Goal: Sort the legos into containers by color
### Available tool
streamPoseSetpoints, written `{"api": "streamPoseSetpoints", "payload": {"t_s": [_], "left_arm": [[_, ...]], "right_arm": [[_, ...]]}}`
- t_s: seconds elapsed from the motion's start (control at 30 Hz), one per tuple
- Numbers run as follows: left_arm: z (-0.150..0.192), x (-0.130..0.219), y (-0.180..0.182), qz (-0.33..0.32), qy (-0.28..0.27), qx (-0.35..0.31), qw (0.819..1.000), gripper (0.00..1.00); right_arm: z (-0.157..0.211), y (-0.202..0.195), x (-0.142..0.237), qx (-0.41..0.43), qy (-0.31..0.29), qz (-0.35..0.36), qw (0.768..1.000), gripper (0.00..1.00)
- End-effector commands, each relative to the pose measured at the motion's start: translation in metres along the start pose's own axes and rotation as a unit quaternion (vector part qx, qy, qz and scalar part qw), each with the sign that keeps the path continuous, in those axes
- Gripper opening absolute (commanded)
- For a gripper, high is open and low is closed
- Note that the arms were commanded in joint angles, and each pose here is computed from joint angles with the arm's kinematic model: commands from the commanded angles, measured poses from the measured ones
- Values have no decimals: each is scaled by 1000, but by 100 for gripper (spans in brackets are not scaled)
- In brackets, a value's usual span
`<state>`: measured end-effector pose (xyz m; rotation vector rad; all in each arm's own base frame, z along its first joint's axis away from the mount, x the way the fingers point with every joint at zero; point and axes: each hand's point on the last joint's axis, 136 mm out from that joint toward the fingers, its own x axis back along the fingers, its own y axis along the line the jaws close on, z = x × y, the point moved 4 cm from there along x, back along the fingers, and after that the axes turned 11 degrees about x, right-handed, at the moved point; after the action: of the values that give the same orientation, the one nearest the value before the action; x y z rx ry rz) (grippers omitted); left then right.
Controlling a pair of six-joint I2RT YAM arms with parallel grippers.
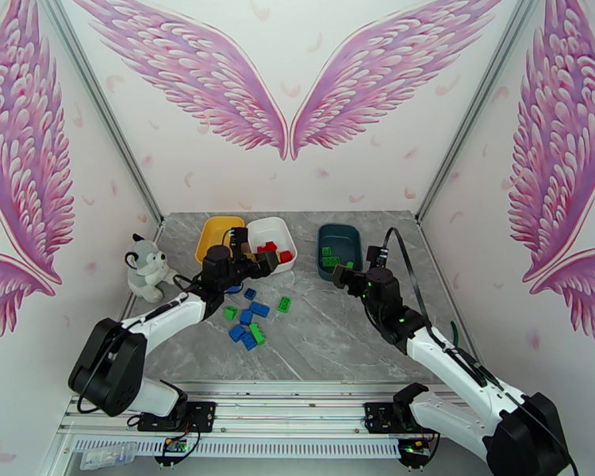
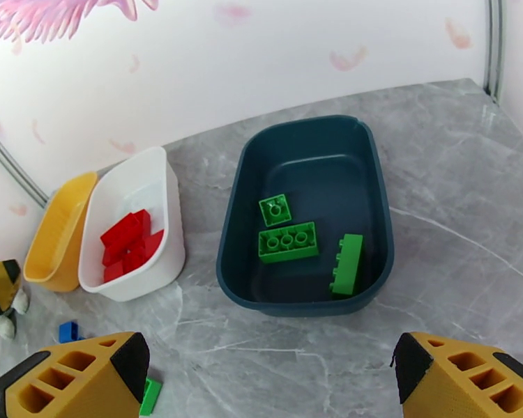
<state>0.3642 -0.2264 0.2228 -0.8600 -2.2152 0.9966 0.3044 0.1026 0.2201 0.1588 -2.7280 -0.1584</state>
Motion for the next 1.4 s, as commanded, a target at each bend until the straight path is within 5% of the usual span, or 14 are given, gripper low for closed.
{"api": "streamPoseSetpoints", "payload": {"t_s": [0.0,0.13,0.23,0.37,0.43,0.53,0.8,1.0,1.13,1.23,1.37], "left_arm": [[-12,2,-40,61,-13,-27,998,99],[-12,24,-52,-37,-80,-119,989,99],[-11,45,-63,-51,-120,-155,979,99],[-20,64,-55,-33,-138,-120,983,99],[-25,68,-29,-88,-159,-66,981,99],[-21,60,-18,-45,-139,-42,988,99],[25,5,20,-104,20,26,994,99],[54,-12,20,-143,50,-23,988,99],[74,-19,18,-222,98,-102,965,84],[95,-21,20,-272,131,-148,942,83],[117,-20,36,-368,154,-209,893,79]], "right_arm": [[9,2,-2,14,4,-11,1000,99],[15,1,-3,13,7,-11,1000,99],[16,1,-4,12,5,-12,1000,99],[18,3,-5,11,9,-21,1000,99],[19,4,-7,9,12,-22,1000,99],[22,2,-9,-3,15,-12,1000,99],[41,23,-23,2,60,-82,995,99],[70,26,-31,-6,106,-97,990,93],[79,22,-24,-3,122,-95,988,90],[85,17,-16,-2,129,-89,988,90],[90,13,-6,-3,135,-88,987,89]]}}
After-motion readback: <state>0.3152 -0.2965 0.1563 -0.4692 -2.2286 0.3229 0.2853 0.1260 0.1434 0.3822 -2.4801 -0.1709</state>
